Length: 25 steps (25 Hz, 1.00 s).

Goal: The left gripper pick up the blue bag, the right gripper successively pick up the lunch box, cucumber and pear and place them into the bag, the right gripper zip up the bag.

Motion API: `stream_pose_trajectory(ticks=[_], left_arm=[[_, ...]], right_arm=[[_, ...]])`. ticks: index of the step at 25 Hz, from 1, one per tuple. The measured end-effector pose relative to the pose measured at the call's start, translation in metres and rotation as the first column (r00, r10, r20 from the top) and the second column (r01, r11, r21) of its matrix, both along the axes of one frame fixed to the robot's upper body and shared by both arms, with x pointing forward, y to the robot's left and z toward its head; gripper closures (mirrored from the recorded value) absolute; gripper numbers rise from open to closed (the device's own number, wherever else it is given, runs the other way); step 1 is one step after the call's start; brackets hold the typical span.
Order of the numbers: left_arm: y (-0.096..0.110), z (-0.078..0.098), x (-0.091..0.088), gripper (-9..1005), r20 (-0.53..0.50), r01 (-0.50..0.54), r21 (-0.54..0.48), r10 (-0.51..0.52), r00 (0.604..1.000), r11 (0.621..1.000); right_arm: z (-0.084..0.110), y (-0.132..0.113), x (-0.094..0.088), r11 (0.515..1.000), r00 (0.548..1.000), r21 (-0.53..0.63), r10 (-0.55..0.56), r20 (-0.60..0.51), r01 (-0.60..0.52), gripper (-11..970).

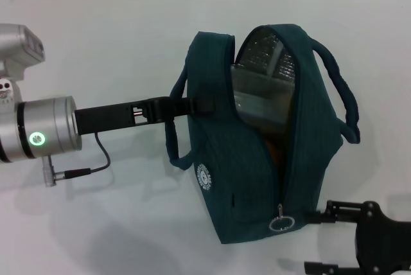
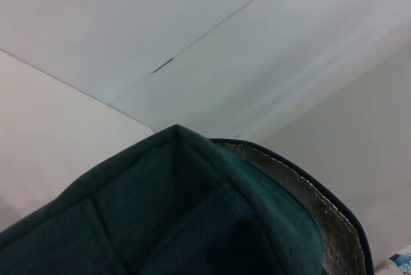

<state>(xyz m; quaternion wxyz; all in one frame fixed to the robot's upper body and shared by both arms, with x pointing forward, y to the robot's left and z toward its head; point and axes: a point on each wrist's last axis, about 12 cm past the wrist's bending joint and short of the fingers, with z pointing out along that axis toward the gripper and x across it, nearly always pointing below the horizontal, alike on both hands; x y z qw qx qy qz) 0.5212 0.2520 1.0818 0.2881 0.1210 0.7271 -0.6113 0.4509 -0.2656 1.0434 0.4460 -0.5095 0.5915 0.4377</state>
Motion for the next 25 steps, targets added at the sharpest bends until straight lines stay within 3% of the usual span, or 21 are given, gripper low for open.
stream_pose_trajectory(ticks=[25], left_arm=[[0.000, 0.002, 0.003, 927, 0.012, -0.004, 0.002, 0.004, 1.000, 1.000]], right_arm=[[-0.003, 0.026, 0.014, 0.999, 0.999, -0.031, 0.026, 0.021, -0.025, 277]])
